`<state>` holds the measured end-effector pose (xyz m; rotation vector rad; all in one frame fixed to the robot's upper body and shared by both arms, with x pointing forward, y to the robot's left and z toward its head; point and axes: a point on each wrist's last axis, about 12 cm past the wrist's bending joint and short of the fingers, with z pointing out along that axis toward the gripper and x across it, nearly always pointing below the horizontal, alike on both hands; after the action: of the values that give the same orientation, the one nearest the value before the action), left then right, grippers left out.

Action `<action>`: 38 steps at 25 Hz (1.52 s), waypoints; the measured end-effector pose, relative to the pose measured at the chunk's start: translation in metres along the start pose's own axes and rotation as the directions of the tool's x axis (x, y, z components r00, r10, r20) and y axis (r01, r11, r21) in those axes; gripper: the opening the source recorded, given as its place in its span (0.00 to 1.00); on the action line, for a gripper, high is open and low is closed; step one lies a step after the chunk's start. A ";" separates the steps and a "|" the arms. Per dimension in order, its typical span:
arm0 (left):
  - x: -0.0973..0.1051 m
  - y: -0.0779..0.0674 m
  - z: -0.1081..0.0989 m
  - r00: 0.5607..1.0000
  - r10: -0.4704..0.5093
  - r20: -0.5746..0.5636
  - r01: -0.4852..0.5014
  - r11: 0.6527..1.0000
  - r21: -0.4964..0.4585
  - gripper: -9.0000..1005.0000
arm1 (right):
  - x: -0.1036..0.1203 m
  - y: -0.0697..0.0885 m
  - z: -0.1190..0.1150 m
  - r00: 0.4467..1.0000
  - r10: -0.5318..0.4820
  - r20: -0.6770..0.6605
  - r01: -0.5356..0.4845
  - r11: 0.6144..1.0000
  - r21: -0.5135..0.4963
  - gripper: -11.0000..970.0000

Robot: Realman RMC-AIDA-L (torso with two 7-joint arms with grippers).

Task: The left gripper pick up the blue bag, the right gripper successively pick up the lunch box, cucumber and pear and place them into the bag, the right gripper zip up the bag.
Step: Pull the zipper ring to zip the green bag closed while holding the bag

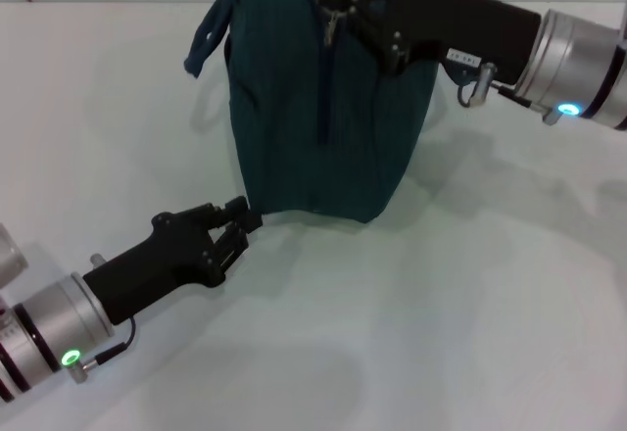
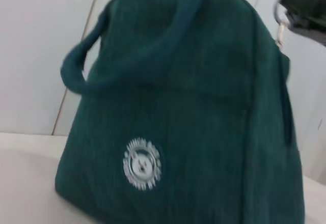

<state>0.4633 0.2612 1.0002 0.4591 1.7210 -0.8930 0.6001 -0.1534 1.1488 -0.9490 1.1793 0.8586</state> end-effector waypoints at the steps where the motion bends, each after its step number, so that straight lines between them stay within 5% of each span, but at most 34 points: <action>1: 0.002 -0.001 -0.001 1.000 0.007 -0.003 -0.007 1.000 0.001 0.35 | 0.000 -0.001 -0.001 1.000 0.000 0.001 0.000 1.000 0.005 0.03; 11: 0.002 0.000 -0.006 0.999 -0.001 0.033 0.003 0.999 -0.041 0.04 | 0.001 0.002 0.001 1.000 0.008 -0.006 -0.009 1.000 -0.013 0.03; 17: -0.008 -0.004 -0.013 0.991 -0.025 0.130 0.025 1.000 -0.001 0.07 | 0.003 0.005 0.001 1.000 0.011 -0.014 -0.011 1.000 -0.024 0.03; 27: -0.014 -0.008 0.009 0.993 -0.062 0.097 0.055 0.995 0.082 0.44 | 0.004 0.012 0.006 1.000 0.003 -0.016 -0.004 0.998 -0.062 0.03; 35: -0.015 -0.008 0.019 0.995 -0.071 0.074 0.065 0.995 0.082 0.67 | 0.002 0.017 0.008 1.000 0.002 0.000 -0.002 0.995 -0.096 0.03; 38: -0.013 -0.005 0.021 0.996 -0.070 0.061 0.067 0.996 0.056 0.66 | 0.000 0.018 0.009 1.000 0.006 0.009 -0.005 0.994 -0.110 0.03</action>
<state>0.4780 0.2443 1.0116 0.4053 1.6669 -0.9947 0.5867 -0.1384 1.1469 -1.0308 1.1364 0.9386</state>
